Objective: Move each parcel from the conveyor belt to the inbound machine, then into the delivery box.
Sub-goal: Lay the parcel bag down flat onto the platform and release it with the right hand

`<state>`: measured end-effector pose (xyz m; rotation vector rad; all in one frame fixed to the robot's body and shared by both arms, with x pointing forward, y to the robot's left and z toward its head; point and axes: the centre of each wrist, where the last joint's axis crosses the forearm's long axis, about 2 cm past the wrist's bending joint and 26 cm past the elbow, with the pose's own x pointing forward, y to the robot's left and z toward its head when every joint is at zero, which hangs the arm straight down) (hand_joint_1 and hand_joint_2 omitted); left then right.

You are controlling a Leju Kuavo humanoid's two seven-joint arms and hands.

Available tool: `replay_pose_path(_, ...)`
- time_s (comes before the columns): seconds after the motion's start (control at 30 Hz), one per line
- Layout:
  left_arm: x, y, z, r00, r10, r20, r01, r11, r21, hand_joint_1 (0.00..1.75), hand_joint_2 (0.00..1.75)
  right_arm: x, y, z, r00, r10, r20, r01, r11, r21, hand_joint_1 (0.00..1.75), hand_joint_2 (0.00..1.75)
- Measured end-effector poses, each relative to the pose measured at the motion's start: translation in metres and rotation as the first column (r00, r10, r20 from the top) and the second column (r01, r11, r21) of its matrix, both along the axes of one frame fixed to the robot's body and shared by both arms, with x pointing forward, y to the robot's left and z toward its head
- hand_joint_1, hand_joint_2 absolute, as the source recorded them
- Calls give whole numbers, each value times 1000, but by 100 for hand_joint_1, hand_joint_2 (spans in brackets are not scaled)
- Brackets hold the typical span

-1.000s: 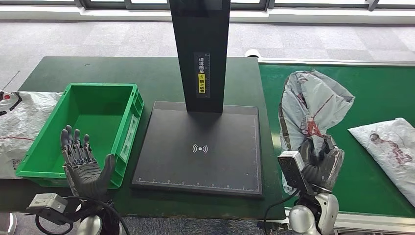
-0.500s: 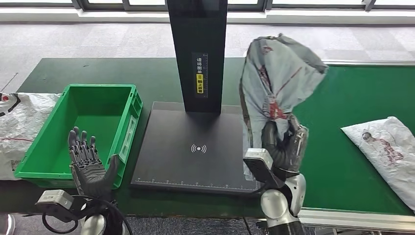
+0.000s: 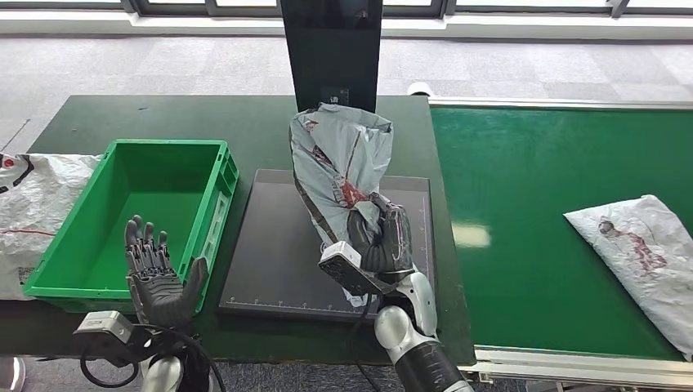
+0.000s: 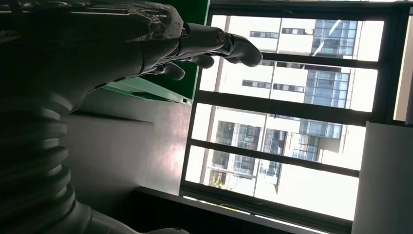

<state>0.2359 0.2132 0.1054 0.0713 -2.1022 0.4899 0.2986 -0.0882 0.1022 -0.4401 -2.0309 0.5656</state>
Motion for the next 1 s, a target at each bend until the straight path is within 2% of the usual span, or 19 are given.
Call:
replay_pose_path(0.13, 1, 0, -1, 1000, -3, -4, 3, 1000, 1, 0, 175, 0, 6, -8, 997, 34, -70, -34, 999, -11, 175, 175)
replay_pose_path(0.27, 6, -1, 0, 1000, -9, 0, 9, 1000, 3, 0, 175, 0, 12, -17, 981, 92, -173, -99, 995, -34, 159, 175)
replay_pose_path(0.4, 8, -2, -1, 1000, -15, -2, 15, 1000, 7, 0, 175, 0, 14, -24, 961, 116, -250, -135, 989, -59, 1, 175)
replay_pose_path(1.0, 9, -3, -2, 1000, -18, -6, 18, 1000, 12, 0, 175, -4, 14, -35, 944, 123, -307, -150, 986, -67, 0, 175)
